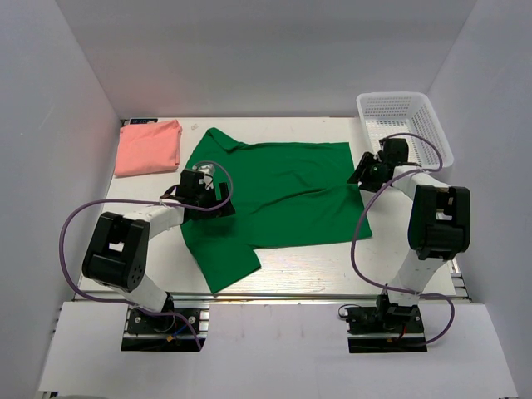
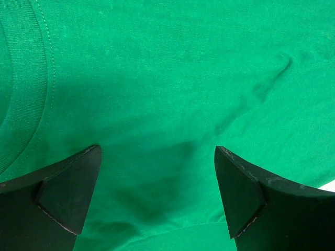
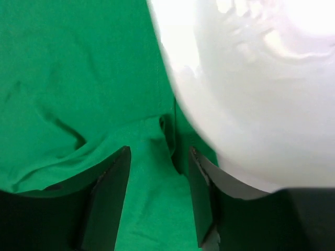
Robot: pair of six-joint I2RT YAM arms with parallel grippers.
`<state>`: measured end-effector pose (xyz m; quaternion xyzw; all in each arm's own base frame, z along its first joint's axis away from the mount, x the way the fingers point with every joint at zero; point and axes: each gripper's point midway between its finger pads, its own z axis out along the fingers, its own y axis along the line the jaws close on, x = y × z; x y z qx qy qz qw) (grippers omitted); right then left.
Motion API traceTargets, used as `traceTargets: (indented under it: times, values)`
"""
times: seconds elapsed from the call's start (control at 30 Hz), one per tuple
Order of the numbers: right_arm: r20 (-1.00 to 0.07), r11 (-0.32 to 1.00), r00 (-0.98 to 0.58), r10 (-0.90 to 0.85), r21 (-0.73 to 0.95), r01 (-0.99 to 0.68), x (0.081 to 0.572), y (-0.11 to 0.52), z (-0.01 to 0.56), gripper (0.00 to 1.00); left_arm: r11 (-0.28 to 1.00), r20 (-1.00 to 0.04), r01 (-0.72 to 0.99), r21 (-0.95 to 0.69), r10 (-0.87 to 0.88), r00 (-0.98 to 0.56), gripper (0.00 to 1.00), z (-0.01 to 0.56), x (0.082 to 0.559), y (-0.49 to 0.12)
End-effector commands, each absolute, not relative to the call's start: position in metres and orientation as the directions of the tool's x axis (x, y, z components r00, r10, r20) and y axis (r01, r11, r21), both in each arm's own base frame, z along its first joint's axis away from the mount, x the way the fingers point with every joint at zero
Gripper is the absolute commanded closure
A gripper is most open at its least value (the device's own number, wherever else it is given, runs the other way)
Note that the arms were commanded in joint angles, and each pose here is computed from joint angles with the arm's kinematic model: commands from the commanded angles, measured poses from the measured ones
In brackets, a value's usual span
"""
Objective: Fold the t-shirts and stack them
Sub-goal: Flatten out the tshirt
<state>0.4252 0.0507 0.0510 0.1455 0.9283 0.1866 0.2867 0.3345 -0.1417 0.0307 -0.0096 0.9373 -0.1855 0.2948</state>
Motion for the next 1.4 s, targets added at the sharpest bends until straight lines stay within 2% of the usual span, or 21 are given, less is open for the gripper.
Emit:
traceTargets:
  times: [0.0, 0.13, 0.2, 0.23, 0.27, 0.3, 0.5, 0.7, 0.77, 0.97, 1.07, 1.1, 1.17, 1.2, 1.23, 1.37]
  values:
    - [-0.53, 0.907, -0.775, 0.345, 0.401, 0.129, 0.437, 0.046, 0.07, 0.46, 0.949, -0.472, 0.071, -0.308, -0.088, -0.877, 0.0, 0.01, 0.312, -0.131]
    - [-0.542, 0.896, -0.767, 0.343, 0.434, 0.094, 0.435, 0.054, 0.079, 0.39, 0.959, -0.436, 0.046, -0.279, -0.084, -0.896, 0.0, 0.007, 0.298, -0.123]
    - [-0.541, 0.895, -0.771, 0.335, 0.44, 0.081, 0.428, 0.058, 0.079, 0.31, 0.961, -0.448, 0.044, -0.272, -0.086, -0.89, 0.0, 0.01, 0.297, -0.121]
    - [-0.531, 0.891, -0.783, 0.325, 0.45, 0.064, 0.421, 0.064, 0.076, 0.27, 0.96, -0.459, 0.048, -0.275, -0.087, -0.884, 0.0, 0.014, 0.298, -0.121]
    - [-0.547, 0.892, -0.775, 0.315, 0.45, 0.045, 0.414, 0.066, 0.081, 0.13, 0.959, -0.48, 0.062, -0.276, -0.082, -0.873, 0.0, 0.021, 0.303, -0.122]
    - [-0.552, 0.893, -0.774, 0.309, 0.448, 0.037, 0.41, 0.068, 0.083, 0.1, 0.957, -0.509, 0.072, -0.282, -0.086, -0.856, 0.0, 0.032, 0.31, -0.124]
    - [-0.606, 0.912, -0.742, 0.285, 0.409, 0.016, 0.363, 0.079, 0.099, 0.1, 0.933, -0.626, 0.138, -0.332, -0.108, -0.773, 0.0, 0.083, 0.336, -0.138]
    - [-0.539, 0.871, -0.786, 0.302, 0.491, -0.002, 0.313, 0.101, 0.079, 0.1, 0.921, -0.649, 0.123, -0.369, -0.16, -0.744, 0.0, 0.102, 0.333, -0.138]
    - [-0.524, 0.849, -0.79, 0.318, 0.528, -0.009, 0.311, 0.11, 0.077, 0.1, 0.912, -0.625, 0.109, -0.395, -0.179, -0.76, 0.0, 0.095, 0.323, -0.14]
    - [-0.363, 0.816, -0.86, 0.359, 0.569, 0.101, 0.278, 0.116, 0.034, 0.1, 0.857, -0.557, 0.142, -0.495, -0.188, -0.809, 0.0, 0.076, 0.295, -0.156]
    - [-0.303, 0.813, -0.859, 0.413, 0.547, 0.199, 0.255, 0.107, 0.017, 0.1, 0.851, -0.504, 0.117, -0.512, -0.187, -0.843, 0.0, 0.057, 0.276, -0.158]
    - [-0.24, 0.811, -0.867, 0.436, 0.522, 0.263, 0.239, 0.104, 0.009, 0.1, 0.849, -0.475, 0.108, -0.517, -0.18, -0.861, 0.0, 0.047, 0.265, -0.157]
    - [-0.221, 0.811, -0.86, 0.461, 0.498, 0.307, 0.22, 0.099, 0.003, 0.1, 0.857, -0.419, 0.067, -0.512, -0.181, -0.89, 0.0, 0.034, 0.248, -0.152]
    - [-0.157, 0.813, -0.869, 0.469, 0.462, 0.355, 0.196, 0.095, -0.008, 0.1, 0.867, -0.386, 0.041, -0.496, -0.178, -0.905, 0.0, 0.024, 0.237, -0.147]
    - [-0.142, 0.809, -0.869, 0.474, 0.461, 0.366, 0.184, 0.095, -0.011, 0.1, 0.881, -0.38, 0.007, -0.472, -0.196, -0.904, 0.0, 0.022, 0.233, -0.14]
    - [-0.095, 0.773, -0.889, 0.448, 0.54, 0.332, 0.155, 0.11, -0.007, 0.1, 0.915, -0.227, -0.157, -0.371, -0.254, -0.94, 0.0, 0.005, 0.186, -0.115]
